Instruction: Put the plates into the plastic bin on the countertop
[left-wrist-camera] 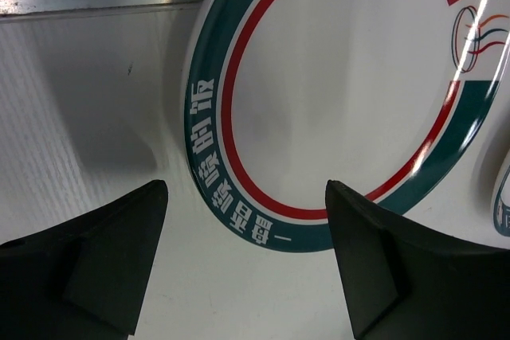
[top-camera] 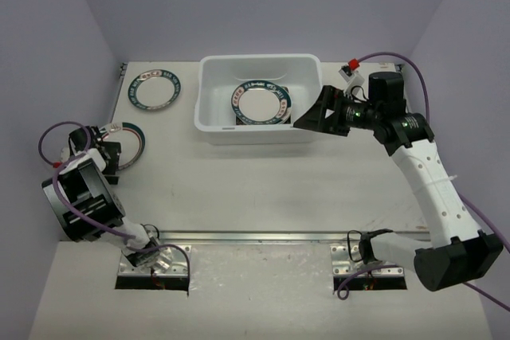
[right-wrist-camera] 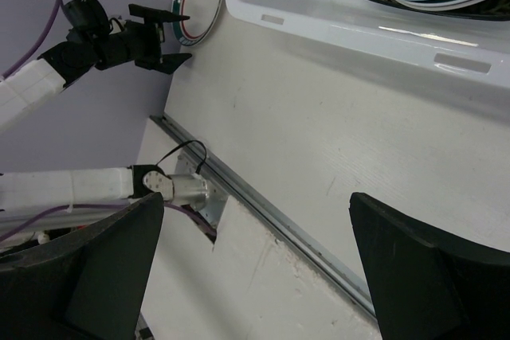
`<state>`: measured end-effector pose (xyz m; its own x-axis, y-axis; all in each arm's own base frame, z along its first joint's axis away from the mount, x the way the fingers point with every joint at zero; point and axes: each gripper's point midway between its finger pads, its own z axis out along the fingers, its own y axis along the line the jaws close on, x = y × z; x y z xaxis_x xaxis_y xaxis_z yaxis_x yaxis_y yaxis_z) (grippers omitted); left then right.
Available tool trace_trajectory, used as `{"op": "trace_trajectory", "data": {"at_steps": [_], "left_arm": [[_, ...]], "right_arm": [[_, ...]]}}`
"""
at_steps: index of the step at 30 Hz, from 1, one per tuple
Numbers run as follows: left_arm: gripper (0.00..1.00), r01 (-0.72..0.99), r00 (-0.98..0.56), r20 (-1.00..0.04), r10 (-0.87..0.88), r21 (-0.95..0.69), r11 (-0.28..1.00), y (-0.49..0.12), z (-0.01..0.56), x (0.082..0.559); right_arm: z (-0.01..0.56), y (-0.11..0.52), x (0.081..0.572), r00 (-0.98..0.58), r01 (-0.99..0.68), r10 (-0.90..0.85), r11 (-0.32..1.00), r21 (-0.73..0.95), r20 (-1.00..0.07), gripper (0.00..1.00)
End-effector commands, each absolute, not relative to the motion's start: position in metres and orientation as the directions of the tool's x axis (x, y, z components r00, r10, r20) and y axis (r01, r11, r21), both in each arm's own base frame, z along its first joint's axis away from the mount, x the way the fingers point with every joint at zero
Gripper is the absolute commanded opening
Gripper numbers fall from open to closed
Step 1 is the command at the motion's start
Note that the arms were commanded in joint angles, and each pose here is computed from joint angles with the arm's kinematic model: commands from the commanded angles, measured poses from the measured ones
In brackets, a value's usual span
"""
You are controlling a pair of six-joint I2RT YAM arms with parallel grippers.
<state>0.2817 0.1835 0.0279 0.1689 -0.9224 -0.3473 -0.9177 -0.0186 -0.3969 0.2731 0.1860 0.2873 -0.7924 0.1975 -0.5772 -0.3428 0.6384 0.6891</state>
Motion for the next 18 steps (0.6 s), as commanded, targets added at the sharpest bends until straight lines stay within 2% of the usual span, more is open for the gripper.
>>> {"op": "trace_trajectory", "data": {"at_steps": [1, 4, 8, 9, 10, 11, 16, 18], "left_arm": [[0.70, -0.900, 0.212, -0.370, -0.905, -0.435, -0.033, 0.199, 0.028, 0.293], [0.68, -0.924, 0.218, -0.354, -0.909, -0.375, -0.075, 0.198, 0.019, 0.284], [0.59, -0.934, 0.226, -0.352, -0.908, -0.342, -0.100, 0.195, 0.015, 0.276], [0.56, -0.936, 0.227, -0.351, -0.908, -0.337, -0.104, 0.194, 0.014, 0.274], [0.44, -0.940, 0.224, -0.347, -0.911, -0.324, -0.107, 0.193, 0.010, 0.272], [0.38, -0.942, 0.223, -0.343, -0.912, -0.317, -0.111, 0.193, 0.009, 0.272], [0.29, -0.951, 0.199, -0.317, -0.927, -0.289, -0.106, 0.192, 0.001, 0.275], [0.22, -0.955, 0.187, -0.314, -0.931, -0.278, -0.099, 0.191, -0.002, 0.274]], "right_arm": [[0.314, 0.191, 0.277, -0.750, -0.406, 0.198, 0.614, 0.676, -0.631, 0.99], [0.314, 0.191, 0.279, -0.752, -0.401, 0.199, 0.618, 0.676, -0.629, 0.99], [0.316, 0.190, 0.282, -0.743, -0.401, 0.205, 0.627, 0.668, -0.637, 0.99], [0.317, 0.190, 0.282, -0.743, -0.400, 0.205, 0.627, 0.668, -0.637, 0.99], [0.318, 0.190, 0.283, -0.740, -0.403, 0.205, 0.627, 0.666, -0.640, 0.99], [0.319, 0.190, 0.283, -0.739, -0.405, 0.205, 0.627, 0.666, -0.642, 0.99], [0.319, 0.190, 0.284, -0.737, -0.406, 0.207, 0.626, 0.666, -0.643, 0.99], [0.320, 0.190, 0.284, -0.735, -0.407, 0.207, 0.627, 0.664, -0.646, 0.99]]}}
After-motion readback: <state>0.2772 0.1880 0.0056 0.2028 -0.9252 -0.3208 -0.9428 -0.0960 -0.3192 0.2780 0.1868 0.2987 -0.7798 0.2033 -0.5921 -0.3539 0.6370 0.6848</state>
